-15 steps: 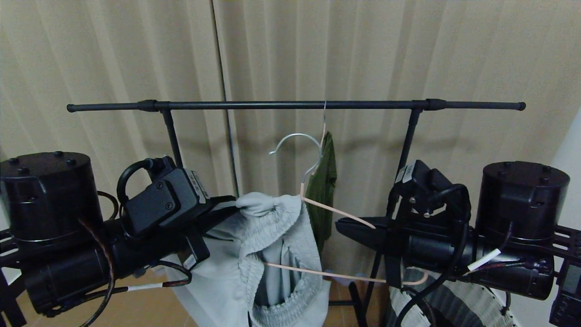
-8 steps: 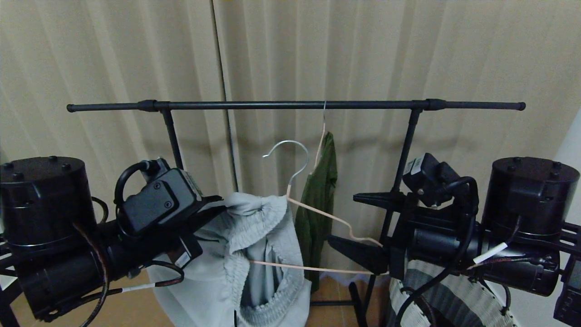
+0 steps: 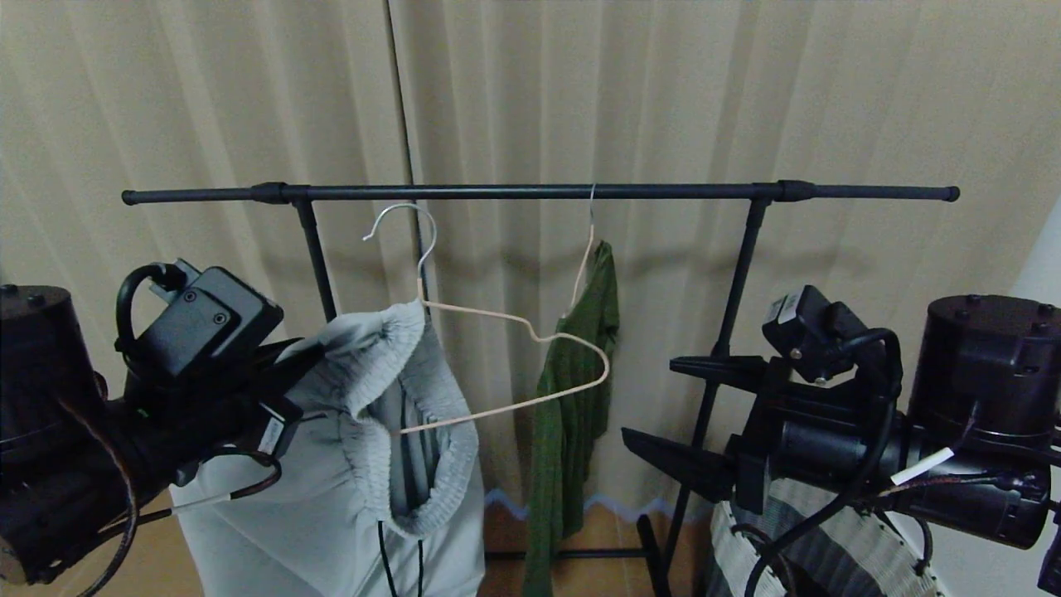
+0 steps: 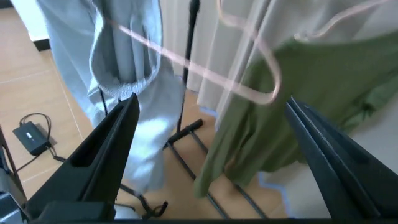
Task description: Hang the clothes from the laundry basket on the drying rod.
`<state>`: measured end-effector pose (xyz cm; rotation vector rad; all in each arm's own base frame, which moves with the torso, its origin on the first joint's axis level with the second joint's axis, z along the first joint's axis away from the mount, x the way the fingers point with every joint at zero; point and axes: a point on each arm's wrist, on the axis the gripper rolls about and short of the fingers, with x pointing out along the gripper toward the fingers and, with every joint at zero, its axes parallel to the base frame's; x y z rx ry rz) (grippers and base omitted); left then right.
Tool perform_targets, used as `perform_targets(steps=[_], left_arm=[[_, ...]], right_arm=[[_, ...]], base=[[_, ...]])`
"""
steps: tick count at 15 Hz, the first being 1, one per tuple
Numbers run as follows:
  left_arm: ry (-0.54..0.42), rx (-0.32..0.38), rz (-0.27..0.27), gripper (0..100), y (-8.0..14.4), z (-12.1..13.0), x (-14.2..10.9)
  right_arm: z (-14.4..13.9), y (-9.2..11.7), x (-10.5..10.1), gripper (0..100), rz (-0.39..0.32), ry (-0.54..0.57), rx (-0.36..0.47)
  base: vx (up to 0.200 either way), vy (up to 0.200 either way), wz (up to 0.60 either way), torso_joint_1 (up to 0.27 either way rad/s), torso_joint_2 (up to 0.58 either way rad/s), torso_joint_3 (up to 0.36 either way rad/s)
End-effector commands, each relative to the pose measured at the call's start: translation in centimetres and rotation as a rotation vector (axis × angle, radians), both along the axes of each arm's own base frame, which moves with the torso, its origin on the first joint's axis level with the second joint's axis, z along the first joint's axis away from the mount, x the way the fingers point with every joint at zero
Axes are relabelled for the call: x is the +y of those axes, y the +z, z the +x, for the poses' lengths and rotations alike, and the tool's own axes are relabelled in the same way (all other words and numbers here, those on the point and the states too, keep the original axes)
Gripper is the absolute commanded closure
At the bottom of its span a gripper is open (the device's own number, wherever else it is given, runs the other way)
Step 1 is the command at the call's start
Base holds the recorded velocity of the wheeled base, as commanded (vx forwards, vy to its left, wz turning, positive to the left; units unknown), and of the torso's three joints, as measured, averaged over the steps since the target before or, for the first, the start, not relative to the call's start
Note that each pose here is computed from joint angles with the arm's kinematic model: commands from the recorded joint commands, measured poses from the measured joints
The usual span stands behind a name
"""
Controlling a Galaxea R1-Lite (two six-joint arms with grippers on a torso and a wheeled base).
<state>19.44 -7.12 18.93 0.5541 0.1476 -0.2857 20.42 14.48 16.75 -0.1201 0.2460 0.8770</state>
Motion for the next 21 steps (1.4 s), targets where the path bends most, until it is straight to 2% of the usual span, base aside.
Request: perform_targets(steps=[1,3,5,9,10,13,15,18,19,21], left_arm=[[0.007,-0.014,-0.039,100,0.5,0.0,0.0],[-0.007,-0.022,-0.106,100,1.2,0.1,-0.6],[-0.038,-0.032,-0.203,100,2.5,0.8,-1.9],[-0.129,-0.044,-0.267,100,3.7,0.6,-4.3],[-0.143,-0.042,-0.278,100,3.8,0.6,-4.7],[-0.174,-0.041,-0.296,100,4.1,0.4,-5.4],[-0.197,-0.044,-0.300,100,4.3,0.0,-5.8],[-0.209,-0.049,-0.304,100,4.3,-0.1,-6.0],[-0.210,-0.058,-0.311,100,4.4,-0.1,-6.0],[-0.211,-0.065,-0.314,100,4.4,-0.1,-6.0]], right_arm=[[-0.2,-0.3,-0.1,0,-0.006,0.004,0.009],[-0.3,-0.2,0.0,0,-0.003,0.011,0.010],[-0.7,-0.7,0.8,0,-0.008,0.046,0.030],[-0.8,-1.2,2.0,0,-0.006,0.081,0.062],[-0.8,-1.3,2.4,0,-0.002,0.089,0.071],[0.4,-1.9,4.2,0,0.037,0.106,0.033],[1.3,-3.0,4.9,0,0.024,0.057,0.027],[1.8,-3.8,5.3,0,0.010,0.043,0.038],[1.9,-3.9,5.3,100,0.009,0.043,0.040],[2.0,-4.0,5.3,100,0.006,0.039,0.042]], base=[[0.000,0.000,0.00,0.000,0.00,0.000],[0.000,0.000,0.00,0.000,0.00,0.000],[0.000,0.000,0.00,0.000,0.00,0.000],[0.000,0.000,0.00,0.000,0.00,0.000],[0.000,0.000,0.00,0.000,0.00,0.000],[0.000,0.000,0.00,0.000,0.00,0.000],[0.000,0.000,0.00,0.000,0.00,0.000],[0.000,0.000,0.00,0.000,0.00,0.000],[0.000,0.000,0.00,0.000,0.00,0.000],[0.000,0.000,0.00,0.000,0.00,0.000]])
